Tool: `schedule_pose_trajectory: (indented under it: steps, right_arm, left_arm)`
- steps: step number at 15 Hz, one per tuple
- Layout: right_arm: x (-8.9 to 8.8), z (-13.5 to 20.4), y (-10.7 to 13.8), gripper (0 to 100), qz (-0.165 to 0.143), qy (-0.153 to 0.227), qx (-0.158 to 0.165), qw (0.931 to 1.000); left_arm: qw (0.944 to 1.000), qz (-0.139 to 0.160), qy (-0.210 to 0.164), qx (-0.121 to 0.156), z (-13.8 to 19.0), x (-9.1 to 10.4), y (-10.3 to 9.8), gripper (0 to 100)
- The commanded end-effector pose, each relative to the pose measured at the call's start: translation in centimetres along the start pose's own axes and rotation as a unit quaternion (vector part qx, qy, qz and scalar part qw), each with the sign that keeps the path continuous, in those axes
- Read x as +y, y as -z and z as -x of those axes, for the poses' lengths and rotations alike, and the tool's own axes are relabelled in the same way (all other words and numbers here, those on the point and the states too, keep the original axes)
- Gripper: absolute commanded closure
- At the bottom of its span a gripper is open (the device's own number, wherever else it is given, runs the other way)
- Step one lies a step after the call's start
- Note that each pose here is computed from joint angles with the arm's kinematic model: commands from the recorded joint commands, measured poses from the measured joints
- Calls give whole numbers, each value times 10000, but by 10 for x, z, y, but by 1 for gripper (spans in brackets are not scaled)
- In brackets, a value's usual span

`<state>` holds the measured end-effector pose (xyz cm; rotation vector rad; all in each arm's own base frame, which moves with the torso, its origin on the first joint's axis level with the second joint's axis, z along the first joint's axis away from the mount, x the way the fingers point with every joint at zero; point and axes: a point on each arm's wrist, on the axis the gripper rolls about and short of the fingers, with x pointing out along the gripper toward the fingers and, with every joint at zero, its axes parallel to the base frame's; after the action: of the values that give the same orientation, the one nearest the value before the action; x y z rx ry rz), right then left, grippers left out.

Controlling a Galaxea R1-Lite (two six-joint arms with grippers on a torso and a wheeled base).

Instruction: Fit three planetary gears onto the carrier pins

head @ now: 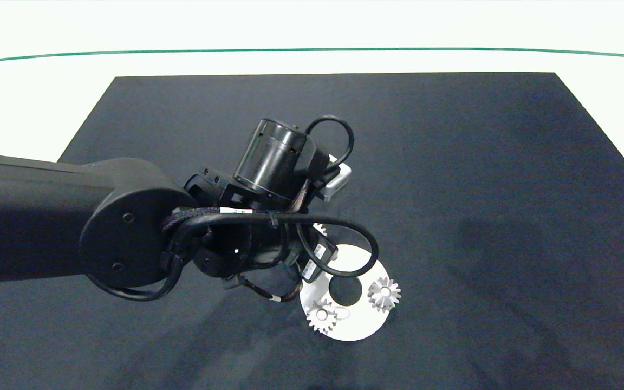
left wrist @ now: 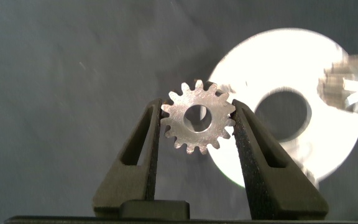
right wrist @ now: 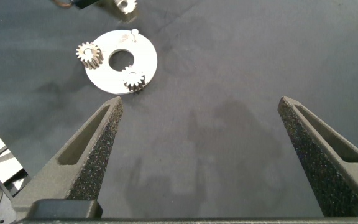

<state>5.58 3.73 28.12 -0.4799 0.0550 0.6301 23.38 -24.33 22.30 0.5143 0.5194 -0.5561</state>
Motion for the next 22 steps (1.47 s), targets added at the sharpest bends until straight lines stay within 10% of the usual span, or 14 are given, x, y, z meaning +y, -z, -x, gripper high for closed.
schedule_pose_trajectory:
  steps: [1,22]
  right_arm:
    - [0,1,0,0,14,1,-12,10000]
    - [0,3,0,0,16,11,-50,10000]
  left_arm:
    - [10000,-31,30,6,2,-3,0,96]
    - [9998,-188,108,34,-17,-15,-4,96]
